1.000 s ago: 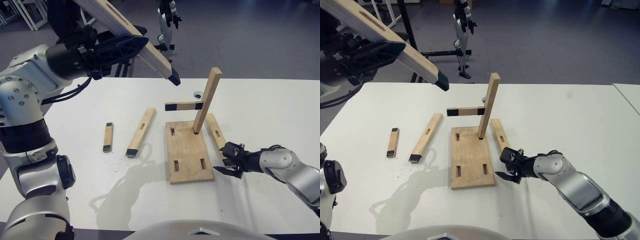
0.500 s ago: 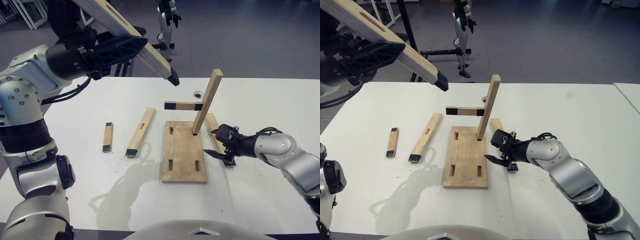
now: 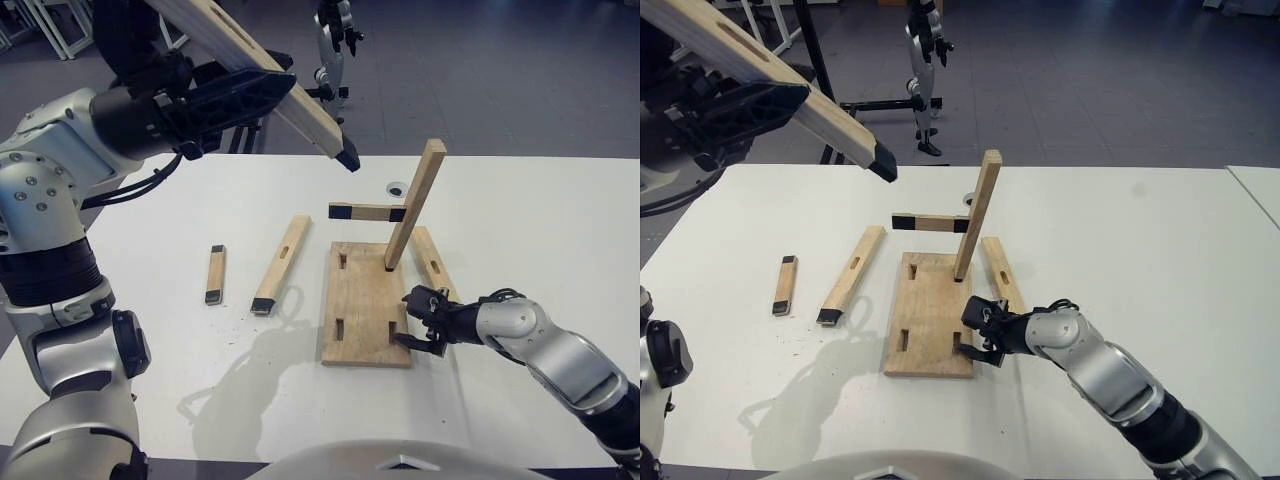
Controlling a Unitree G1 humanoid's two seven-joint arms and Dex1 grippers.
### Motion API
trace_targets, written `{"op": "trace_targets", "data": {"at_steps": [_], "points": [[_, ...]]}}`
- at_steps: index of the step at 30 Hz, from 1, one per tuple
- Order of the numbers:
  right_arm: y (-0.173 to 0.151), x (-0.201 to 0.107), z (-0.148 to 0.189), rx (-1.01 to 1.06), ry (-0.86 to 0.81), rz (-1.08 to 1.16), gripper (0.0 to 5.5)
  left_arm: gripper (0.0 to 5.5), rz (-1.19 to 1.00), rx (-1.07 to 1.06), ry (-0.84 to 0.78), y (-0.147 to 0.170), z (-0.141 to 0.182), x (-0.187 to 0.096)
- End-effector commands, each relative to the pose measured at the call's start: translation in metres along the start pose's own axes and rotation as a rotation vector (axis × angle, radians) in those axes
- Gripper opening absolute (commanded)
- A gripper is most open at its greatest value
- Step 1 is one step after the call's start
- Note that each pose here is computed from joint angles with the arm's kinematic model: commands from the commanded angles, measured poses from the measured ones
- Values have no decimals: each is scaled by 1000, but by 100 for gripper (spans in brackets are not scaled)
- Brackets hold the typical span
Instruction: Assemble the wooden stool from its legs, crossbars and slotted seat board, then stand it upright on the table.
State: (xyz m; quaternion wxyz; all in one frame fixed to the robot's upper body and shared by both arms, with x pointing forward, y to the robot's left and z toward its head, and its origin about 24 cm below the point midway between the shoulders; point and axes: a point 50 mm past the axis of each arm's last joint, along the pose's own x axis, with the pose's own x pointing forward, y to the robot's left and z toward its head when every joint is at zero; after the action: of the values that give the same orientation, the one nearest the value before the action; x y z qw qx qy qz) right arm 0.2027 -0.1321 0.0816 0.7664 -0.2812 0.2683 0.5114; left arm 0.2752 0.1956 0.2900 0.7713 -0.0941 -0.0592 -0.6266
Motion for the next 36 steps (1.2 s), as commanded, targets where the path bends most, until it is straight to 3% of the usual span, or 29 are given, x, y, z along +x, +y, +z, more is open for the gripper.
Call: {"op": "trace_targets", "data": {"at_steps": [1, 5, 9, 16, 19, 24, 36], "points": [[-7, -18, -28, -38, 155, 49, 378, 207, 22, 8, 16, -1, -1, -3], [-41, -43, -47, -100, 256, -7, 378, 207, 25, 5, 35, -5, -1, -9], [-54, -46, -49, -121, 251, -28, 378, 207, -9, -27, 119, -16, -9, -20], [-48, -40, -45, -114, 212, -17, 378, 207, 92, -171, 413, -33, -98, -35], [-47, -39, -41, -116, 195, -21, 378, 207, 210, -206, 334, -27, -135, -23], [-46, -38, -39, -118, 187, -19, 378, 207, 319, -254, 219, -17, -167, -14], [-52, -39, -30, -137, 165, -28, 378, 207, 359, -241, 340, -13, -225, -23]]}}
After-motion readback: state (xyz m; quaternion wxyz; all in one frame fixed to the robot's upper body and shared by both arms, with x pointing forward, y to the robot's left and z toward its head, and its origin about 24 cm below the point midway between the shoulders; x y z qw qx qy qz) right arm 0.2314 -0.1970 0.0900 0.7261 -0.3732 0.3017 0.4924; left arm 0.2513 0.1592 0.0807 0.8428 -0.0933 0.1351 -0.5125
